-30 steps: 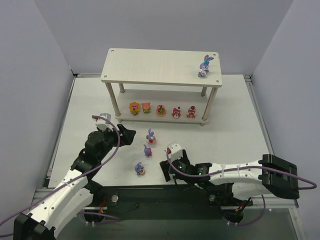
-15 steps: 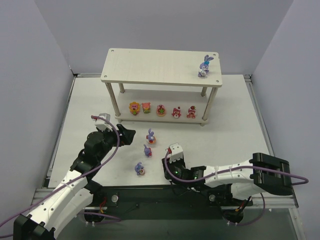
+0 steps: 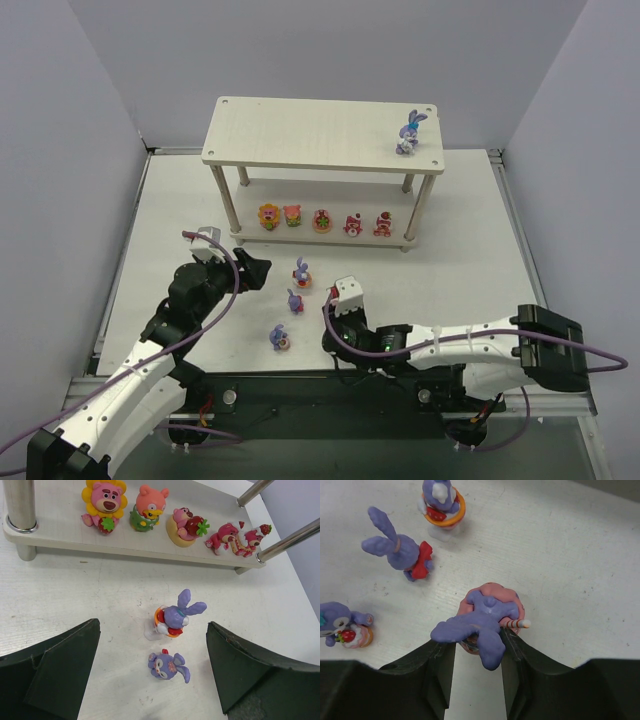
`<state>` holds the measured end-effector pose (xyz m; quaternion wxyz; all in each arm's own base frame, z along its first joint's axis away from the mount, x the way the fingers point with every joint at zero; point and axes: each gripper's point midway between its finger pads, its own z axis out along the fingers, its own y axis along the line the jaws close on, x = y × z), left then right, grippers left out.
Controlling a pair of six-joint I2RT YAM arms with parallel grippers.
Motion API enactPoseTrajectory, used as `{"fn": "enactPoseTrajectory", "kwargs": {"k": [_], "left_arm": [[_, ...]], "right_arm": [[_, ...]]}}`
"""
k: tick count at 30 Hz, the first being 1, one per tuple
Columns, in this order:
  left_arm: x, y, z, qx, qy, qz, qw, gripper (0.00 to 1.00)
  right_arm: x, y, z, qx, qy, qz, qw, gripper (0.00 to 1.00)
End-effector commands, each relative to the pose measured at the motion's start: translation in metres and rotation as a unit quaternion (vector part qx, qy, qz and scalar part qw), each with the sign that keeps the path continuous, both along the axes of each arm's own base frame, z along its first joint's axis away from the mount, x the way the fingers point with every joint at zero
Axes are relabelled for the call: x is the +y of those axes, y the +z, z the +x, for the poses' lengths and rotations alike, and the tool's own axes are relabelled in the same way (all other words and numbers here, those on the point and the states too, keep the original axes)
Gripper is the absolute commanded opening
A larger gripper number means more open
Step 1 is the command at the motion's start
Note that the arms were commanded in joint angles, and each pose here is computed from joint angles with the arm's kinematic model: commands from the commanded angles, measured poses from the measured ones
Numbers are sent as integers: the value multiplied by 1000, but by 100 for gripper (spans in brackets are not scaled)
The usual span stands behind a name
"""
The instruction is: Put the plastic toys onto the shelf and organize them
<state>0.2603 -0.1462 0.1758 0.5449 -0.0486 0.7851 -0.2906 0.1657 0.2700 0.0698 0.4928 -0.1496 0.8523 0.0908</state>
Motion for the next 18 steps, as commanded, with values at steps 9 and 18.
{"fn": "enactPoseTrajectory", "kwargs": {"k": [9,18], "left_arm": [[-1,15,3,-17,3,-7,1000,97],[-1,16,4,-19,4,-6,1000,97]], "right_arm": [[-12,171,40,-102,2,32,994,0],[-33,280,68,-130,-20,81,988,0]]}}
